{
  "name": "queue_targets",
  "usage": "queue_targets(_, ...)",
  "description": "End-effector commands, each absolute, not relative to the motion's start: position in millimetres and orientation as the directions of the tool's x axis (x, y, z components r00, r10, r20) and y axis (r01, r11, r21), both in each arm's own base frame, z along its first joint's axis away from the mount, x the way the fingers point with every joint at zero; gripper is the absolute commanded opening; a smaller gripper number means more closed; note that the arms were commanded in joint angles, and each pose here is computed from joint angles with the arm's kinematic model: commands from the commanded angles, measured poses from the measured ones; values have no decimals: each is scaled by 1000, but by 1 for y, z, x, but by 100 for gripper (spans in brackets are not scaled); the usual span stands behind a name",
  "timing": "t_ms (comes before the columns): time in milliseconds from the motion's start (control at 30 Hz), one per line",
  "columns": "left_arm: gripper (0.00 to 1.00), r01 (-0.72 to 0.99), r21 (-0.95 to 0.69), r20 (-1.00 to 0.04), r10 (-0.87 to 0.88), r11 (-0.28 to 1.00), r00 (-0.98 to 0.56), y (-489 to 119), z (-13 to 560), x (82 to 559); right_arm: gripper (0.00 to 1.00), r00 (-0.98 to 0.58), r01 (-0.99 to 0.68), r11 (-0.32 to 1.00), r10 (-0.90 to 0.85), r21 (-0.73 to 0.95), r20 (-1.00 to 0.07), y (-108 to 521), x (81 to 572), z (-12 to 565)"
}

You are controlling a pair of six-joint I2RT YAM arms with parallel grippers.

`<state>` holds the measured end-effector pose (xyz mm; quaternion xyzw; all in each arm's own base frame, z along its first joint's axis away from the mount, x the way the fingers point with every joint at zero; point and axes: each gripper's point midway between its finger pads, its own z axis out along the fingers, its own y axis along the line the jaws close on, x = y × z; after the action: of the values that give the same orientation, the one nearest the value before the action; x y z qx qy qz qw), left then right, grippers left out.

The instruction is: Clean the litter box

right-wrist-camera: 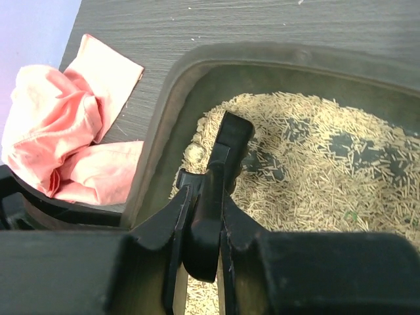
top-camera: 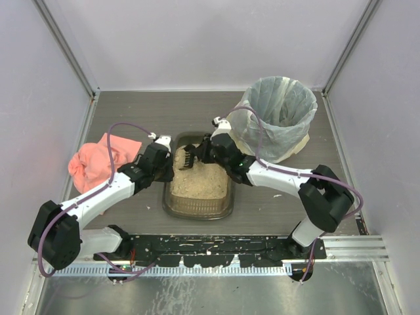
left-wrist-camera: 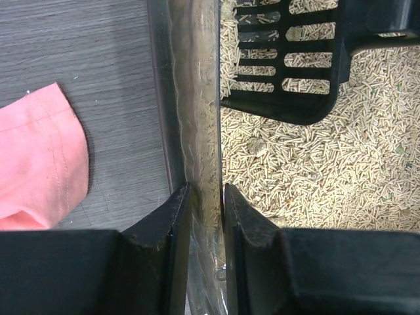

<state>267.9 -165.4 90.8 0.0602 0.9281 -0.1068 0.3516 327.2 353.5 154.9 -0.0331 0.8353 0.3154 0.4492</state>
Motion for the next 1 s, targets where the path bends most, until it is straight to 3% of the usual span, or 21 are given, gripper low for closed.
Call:
queue_targets(0, 18, 220, -167, -675, 51, 961, -736, -173, 96, 270, 1, -664, -279, 716, 338, 640, -667, 356, 305, 135)
queue_targets(267, 20, 216, -166, -676, 49, 962, -735, -171, 98, 269, 1, -702, -252, 534, 473, 807, -532, 330, 316, 121)
queue_targets(800, 20, 208, -159, -674, 48, 965, -737, -169, 100, 269, 1, -660, -206, 416, 608, 885, -440, 315, 319, 136)
queue_targets(967, 35, 204, -167, -684, 36, 965, -728, -169, 109, 270, 1, -642, -191, 442, 619, 877, -452, 305, 320, 137)
